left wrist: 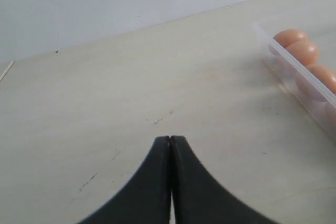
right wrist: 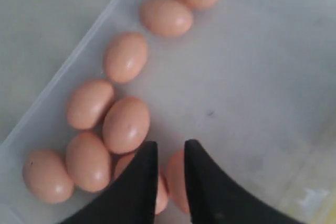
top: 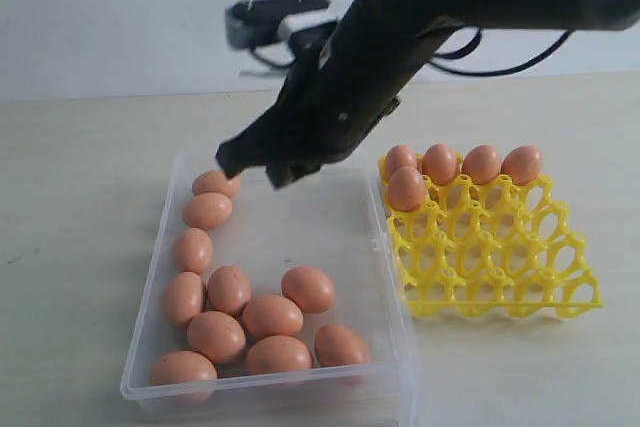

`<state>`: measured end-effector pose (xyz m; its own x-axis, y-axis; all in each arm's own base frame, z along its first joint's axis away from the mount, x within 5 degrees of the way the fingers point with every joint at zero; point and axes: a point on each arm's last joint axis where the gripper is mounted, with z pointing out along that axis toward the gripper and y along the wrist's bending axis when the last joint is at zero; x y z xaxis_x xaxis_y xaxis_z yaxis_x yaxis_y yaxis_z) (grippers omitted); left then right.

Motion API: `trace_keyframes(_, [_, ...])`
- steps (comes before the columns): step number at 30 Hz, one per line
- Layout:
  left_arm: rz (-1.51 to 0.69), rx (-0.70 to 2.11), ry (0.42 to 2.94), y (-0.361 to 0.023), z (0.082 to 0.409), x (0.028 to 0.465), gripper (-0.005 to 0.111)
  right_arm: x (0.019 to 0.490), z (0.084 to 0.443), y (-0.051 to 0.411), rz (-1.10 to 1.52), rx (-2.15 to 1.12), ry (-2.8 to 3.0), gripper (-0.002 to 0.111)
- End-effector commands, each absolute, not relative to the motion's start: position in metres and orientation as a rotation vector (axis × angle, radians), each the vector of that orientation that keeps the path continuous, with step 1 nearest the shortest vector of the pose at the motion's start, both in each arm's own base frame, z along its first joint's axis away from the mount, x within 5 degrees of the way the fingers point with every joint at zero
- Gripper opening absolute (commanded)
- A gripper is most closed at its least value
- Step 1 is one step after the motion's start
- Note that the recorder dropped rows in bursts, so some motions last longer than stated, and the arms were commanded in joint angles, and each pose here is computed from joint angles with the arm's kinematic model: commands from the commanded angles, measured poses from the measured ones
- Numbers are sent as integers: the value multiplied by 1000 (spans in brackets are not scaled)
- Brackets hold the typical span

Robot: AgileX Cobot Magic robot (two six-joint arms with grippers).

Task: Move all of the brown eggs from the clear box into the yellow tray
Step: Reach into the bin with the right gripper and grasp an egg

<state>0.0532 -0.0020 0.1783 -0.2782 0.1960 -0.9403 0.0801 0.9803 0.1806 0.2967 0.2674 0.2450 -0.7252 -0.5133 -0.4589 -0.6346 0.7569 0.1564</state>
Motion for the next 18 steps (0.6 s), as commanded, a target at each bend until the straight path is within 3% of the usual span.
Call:
trace_keyframes(1, [108,198,1838,-2,180,53,0,294,208,302,467,-1023,2713,48])
trace_keyframes(3, [108,198,1838,-2,180,53,0,297,196,316,494,-1031,2732,61])
trace_keyframes(5, [108,198,1838,-2,180,53,0,300,189,325,499,-1047,2738,65])
trace_keyframes(18, [108,198,1838,-2,180,53,0,319,147,338,321,-1080,2832,64])
